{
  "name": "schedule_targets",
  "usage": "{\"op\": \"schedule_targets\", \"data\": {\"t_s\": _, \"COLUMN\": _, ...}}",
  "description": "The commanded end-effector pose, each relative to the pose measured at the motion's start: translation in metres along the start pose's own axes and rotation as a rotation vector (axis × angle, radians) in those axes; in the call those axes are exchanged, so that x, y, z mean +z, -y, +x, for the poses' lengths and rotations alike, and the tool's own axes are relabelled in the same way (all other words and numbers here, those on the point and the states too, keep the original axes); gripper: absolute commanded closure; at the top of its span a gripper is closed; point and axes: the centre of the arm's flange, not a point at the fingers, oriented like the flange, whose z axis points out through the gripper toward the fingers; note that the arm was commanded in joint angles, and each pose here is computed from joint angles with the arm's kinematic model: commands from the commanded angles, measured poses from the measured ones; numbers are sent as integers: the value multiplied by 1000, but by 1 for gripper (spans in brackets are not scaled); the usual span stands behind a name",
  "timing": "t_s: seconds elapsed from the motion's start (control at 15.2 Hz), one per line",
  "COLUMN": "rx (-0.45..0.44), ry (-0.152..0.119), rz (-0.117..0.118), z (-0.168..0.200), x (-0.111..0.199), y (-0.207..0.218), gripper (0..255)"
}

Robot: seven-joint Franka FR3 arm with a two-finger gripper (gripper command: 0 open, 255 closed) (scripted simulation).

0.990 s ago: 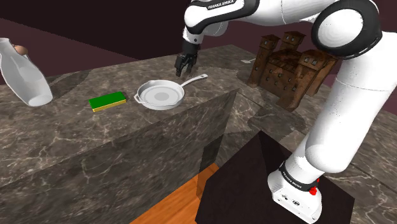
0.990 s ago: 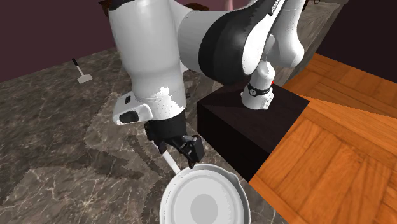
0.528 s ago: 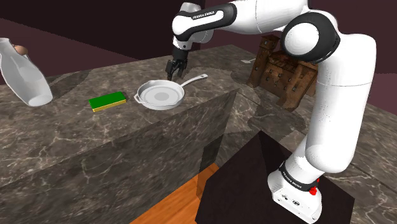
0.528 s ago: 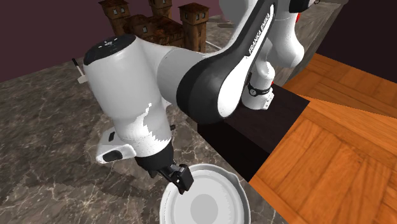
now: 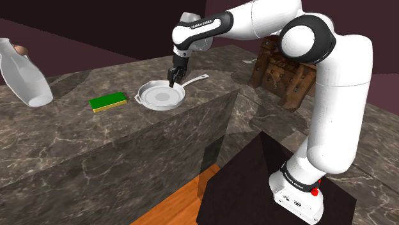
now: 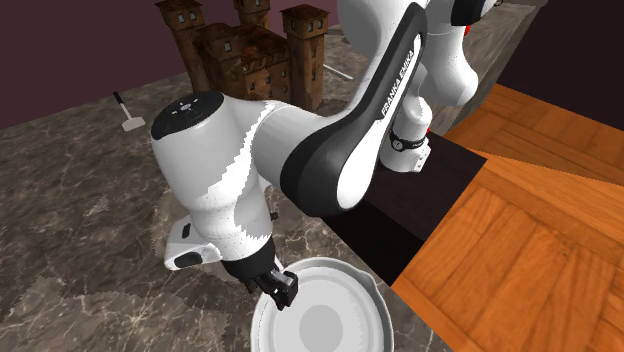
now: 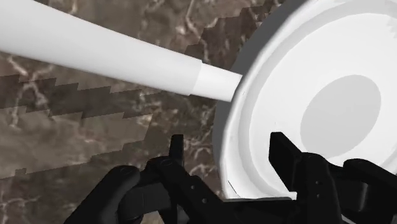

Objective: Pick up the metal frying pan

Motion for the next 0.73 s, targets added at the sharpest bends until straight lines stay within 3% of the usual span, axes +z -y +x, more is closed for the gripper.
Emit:
{"op": "schedule_targets", "data": {"t_s": 0.0, "rx": 0, "ry": 0, "rz": 0, "z": 0, "x": 1, "y": 0, "gripper": 255}}
{"op": "schedule_targets", "data": {"t_s": 0.66, "rx": 0, "ry": 0, "rz": 0, "z": 1, "x": -9, "y": 1, "gripper": 255}}
